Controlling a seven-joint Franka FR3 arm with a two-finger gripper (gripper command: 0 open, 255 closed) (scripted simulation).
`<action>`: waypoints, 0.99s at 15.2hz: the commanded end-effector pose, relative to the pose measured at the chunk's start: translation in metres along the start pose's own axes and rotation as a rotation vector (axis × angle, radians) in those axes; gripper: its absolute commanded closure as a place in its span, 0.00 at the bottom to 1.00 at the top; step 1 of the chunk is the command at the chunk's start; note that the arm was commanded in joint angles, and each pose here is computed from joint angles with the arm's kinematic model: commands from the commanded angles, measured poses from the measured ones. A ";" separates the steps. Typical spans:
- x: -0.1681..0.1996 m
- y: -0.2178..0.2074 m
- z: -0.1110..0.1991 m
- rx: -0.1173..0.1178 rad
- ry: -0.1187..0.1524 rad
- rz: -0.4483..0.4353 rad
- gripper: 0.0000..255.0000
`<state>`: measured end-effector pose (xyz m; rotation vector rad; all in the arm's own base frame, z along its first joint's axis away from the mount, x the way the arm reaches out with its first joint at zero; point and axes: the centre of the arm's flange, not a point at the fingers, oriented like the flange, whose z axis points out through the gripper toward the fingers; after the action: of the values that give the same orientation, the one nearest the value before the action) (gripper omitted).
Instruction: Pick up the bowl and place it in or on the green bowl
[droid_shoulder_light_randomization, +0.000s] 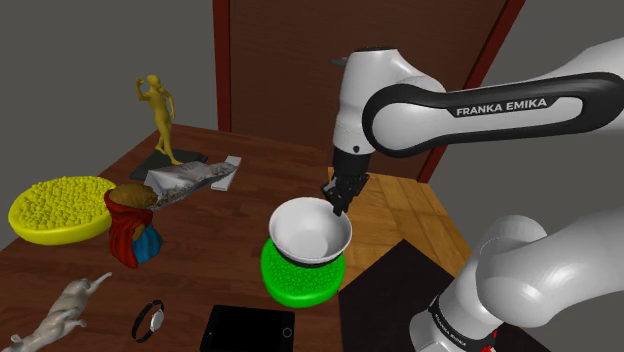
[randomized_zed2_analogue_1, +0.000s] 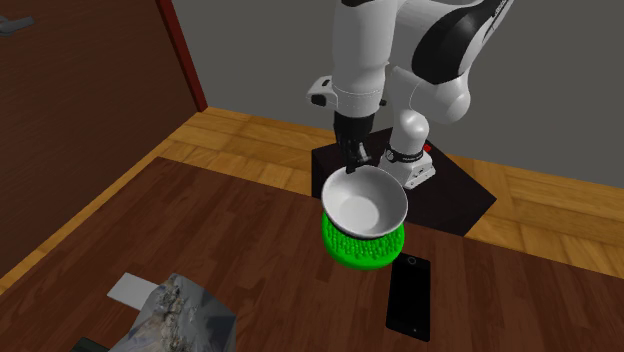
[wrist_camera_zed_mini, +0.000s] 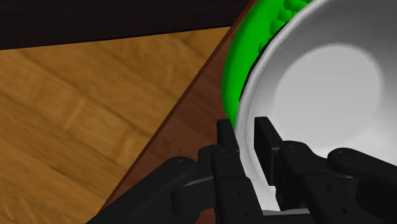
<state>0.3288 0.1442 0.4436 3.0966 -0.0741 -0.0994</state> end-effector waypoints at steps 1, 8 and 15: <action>-0.001 -0.002 0.005 -0.002 -0.011 -0.003 1.00; 0.000 0.000 0.005 -0.002 -0.011 -0.003 0.00; 0.000 -0.002 -0.045 -0.002 -0.011 -0.003 0.00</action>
<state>0.3311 0.1486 0.4833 3.0949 -0.0695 -0.1149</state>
